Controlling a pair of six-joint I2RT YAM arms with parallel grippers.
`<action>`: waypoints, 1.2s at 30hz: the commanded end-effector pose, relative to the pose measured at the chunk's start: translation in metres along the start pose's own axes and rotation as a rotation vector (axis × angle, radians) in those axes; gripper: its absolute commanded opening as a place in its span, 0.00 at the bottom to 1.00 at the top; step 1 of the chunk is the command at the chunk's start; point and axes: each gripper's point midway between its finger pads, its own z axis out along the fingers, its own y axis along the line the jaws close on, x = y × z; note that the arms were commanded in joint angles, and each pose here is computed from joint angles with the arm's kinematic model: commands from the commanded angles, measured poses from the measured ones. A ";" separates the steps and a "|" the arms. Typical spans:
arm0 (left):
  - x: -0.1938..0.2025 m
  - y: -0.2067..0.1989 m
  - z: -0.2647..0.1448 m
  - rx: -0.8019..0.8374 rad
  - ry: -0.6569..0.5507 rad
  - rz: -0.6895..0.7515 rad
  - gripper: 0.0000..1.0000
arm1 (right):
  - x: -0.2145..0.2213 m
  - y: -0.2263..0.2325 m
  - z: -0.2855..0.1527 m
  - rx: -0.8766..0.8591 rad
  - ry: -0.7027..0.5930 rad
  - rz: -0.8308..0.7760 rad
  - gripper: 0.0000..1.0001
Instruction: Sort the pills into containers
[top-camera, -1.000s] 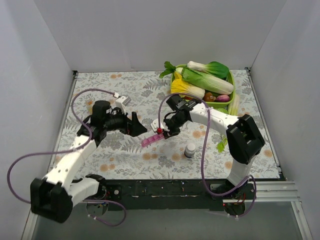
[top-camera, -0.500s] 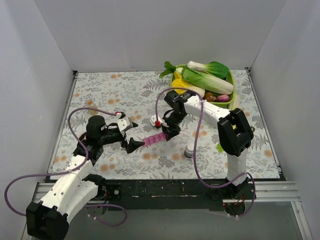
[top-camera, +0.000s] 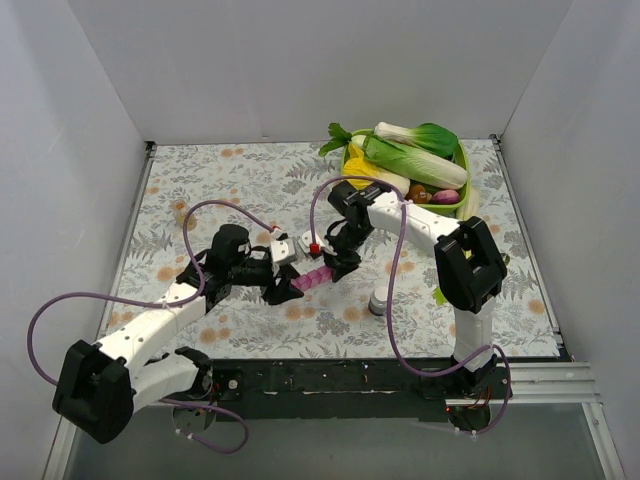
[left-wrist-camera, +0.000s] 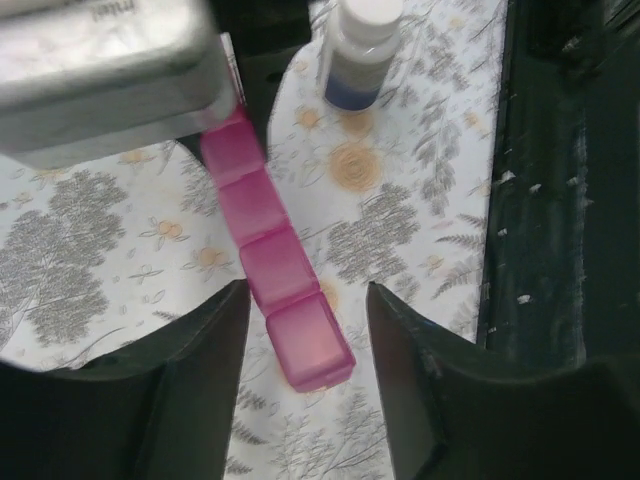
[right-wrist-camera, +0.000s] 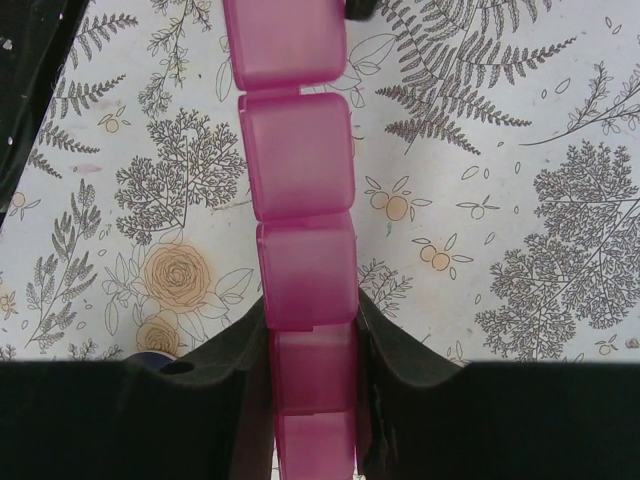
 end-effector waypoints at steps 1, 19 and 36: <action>-0.002 0.020 0.001 -0.098 0.048 -0.052 0.39 | -0.019 0.001 -0.010 0.031 -0.038 -0.029 0.14; 0.015 0.021 0.007 -0.128 0.106 -0.279 0.00 | -0.043 -0.026 -0.040 0.177 -0.159 0.069 0.87; 0.040 0.091 0.019 -0.112 0.195 -0.856 0.00 | -0.047 -0.007 -0.099 0.377 -0.264 0.057 0.95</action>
